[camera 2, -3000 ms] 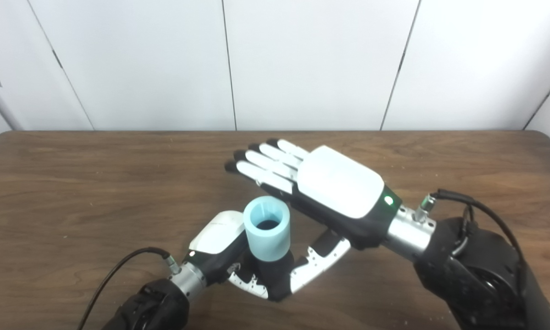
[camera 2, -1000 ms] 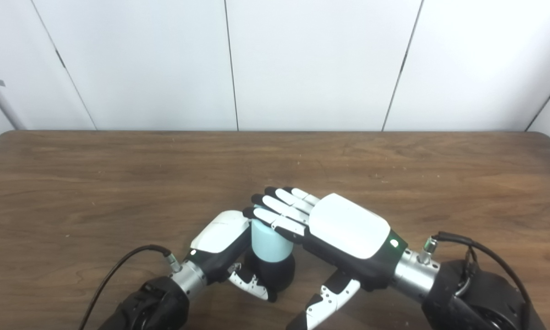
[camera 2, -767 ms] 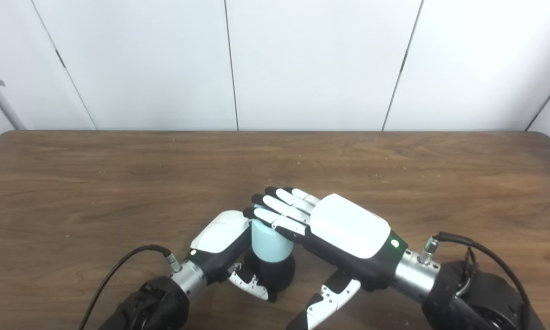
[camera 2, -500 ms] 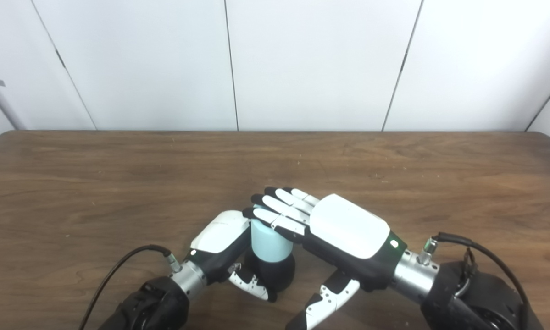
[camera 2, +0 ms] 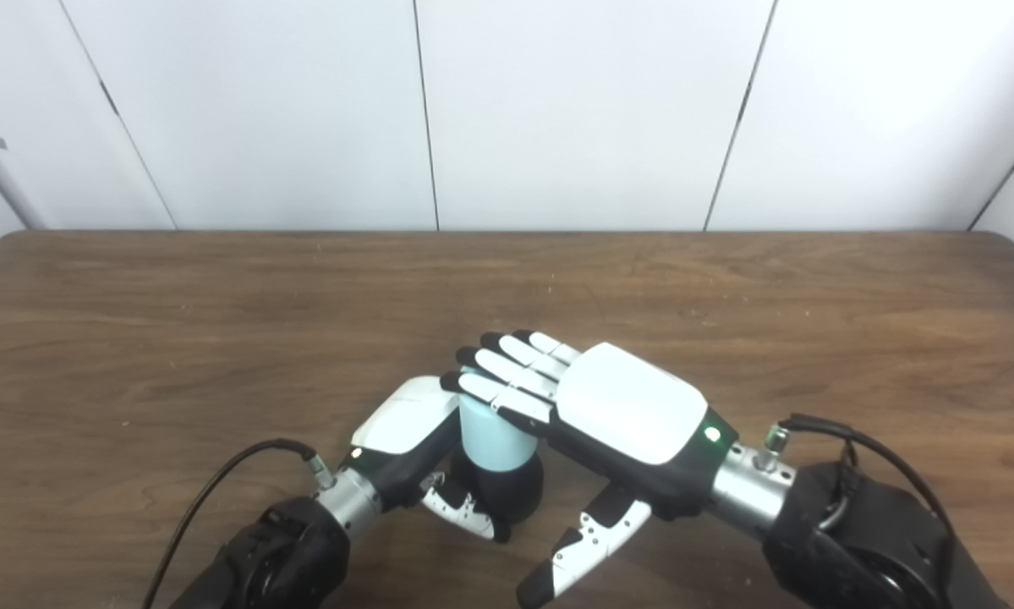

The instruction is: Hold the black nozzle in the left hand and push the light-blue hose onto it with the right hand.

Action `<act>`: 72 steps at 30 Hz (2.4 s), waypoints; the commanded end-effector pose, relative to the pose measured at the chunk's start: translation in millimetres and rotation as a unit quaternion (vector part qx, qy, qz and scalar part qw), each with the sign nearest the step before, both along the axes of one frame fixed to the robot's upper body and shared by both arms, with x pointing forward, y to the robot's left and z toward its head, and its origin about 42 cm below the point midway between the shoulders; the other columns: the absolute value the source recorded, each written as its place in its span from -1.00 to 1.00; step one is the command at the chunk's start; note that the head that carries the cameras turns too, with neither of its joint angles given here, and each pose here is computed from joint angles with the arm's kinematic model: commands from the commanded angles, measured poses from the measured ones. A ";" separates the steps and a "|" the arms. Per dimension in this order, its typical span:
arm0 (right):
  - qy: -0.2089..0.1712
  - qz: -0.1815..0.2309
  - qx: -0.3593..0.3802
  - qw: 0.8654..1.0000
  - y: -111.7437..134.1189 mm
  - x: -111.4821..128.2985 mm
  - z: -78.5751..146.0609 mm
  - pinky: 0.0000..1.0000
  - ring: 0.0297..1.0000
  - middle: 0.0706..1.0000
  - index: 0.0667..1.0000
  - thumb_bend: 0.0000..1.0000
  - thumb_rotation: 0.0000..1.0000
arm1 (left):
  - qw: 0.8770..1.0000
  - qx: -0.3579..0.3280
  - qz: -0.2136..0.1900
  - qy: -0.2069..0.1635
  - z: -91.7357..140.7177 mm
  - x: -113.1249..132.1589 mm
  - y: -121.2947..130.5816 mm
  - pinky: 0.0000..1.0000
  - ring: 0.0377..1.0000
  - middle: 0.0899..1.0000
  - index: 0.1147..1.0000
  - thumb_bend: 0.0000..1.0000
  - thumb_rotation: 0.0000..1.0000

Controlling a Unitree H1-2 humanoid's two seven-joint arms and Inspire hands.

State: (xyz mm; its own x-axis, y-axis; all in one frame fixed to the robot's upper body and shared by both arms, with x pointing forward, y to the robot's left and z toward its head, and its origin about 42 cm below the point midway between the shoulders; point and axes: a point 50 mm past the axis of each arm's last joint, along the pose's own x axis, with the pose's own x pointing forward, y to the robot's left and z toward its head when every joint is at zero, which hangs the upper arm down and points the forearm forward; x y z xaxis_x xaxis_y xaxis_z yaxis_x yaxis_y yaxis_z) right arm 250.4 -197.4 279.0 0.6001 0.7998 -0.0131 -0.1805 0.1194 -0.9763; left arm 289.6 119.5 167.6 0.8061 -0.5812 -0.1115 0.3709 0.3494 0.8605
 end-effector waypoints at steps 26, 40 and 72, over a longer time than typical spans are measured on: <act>-0.060 -0.005 0.005 0.998 -4.3 -1.6 54.4 1.00 1.00 1.00 0.91 0.43 1.00 | 0.992 0.063 -0.019 0.112 -43.4 -18.1 6.2 0.70 0.22 -0.05 -0.19 0.04 -1.00; -0.140 -0.007 0.077 0.987 -0.7 10.2 83.1 1.00 1.00 0.94 0.87 0.36 1.00 | 0.993 0.041 -0.022 0.104 -24.2 -7.1 12.1 0.64 0.25 -0.15 -0.11 0.05 -1.00; -0.094 -0.058 0.035 0.993 -7.5 16.6 73.7 1.00 0.98 0.88 0.82 0.30 0.75 | 0.999 0.032 0.005 0.019 34.4 3.9 22.5 0.84 0.71 0.70 0.58 0.85 -0.74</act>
